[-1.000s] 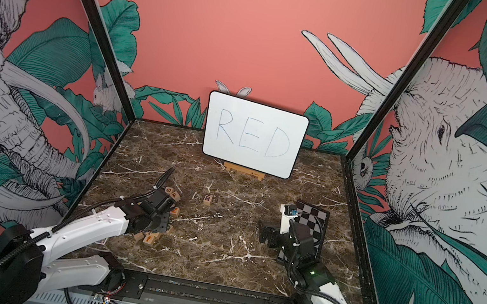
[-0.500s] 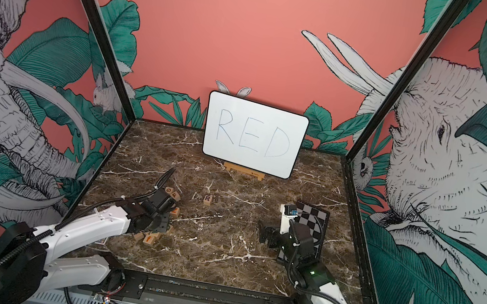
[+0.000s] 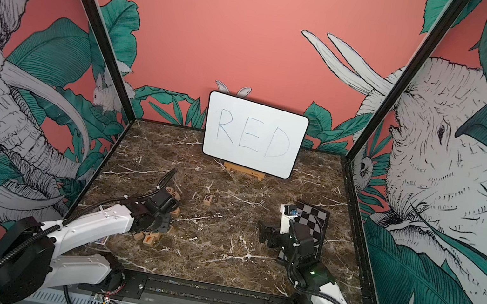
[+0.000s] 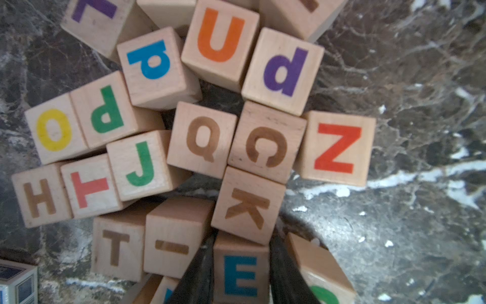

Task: Assemble the uppercase word "red" with letter blocks
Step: Pick up the letter block from the center of the board, then place the letter block at the center of the board.

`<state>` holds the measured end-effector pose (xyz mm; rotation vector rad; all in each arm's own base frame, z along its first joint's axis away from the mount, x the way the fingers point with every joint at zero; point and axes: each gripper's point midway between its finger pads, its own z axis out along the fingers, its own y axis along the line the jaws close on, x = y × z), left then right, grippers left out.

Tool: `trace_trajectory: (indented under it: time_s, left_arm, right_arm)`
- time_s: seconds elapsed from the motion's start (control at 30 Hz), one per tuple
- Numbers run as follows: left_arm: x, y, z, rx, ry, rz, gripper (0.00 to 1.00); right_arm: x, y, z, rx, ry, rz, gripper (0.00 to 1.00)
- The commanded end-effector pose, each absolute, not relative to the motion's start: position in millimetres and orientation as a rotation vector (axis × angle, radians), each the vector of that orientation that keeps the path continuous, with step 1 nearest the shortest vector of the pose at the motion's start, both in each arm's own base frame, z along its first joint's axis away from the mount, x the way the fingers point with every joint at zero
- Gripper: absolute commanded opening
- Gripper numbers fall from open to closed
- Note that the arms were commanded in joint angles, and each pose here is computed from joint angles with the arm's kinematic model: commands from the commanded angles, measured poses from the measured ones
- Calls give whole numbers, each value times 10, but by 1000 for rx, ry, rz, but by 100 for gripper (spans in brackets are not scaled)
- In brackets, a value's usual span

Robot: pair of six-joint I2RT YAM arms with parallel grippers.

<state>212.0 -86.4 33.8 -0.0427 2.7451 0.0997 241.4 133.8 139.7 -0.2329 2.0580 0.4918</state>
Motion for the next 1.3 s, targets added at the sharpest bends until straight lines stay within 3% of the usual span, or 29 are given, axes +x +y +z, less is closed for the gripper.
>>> trace_trajectory:
  time_s: [0.0, 0.77, 1.0, 1.27]
  left_arm:
    - [2060, -836, 268, -61, 2776, 112, 35]
    - [2137, -929, 862, 16, 2690, 11, 25]
    - [2137, -1344, 1170, 103, 2632, -266, 22]
    - [2058, -1933, 1344, 286, 2603, -345, 20]
  right_arm:
    - [2437, 1387, 1529, -232, 2010, 523, 97]
    - [2406, 1486, 1550, -280, 2003, 577, 98]
    - [2347, 1685, 1551, -368, 2000, 683, 98]
    - [2307, 1822, 1505, -444, 2019, 703, 98]
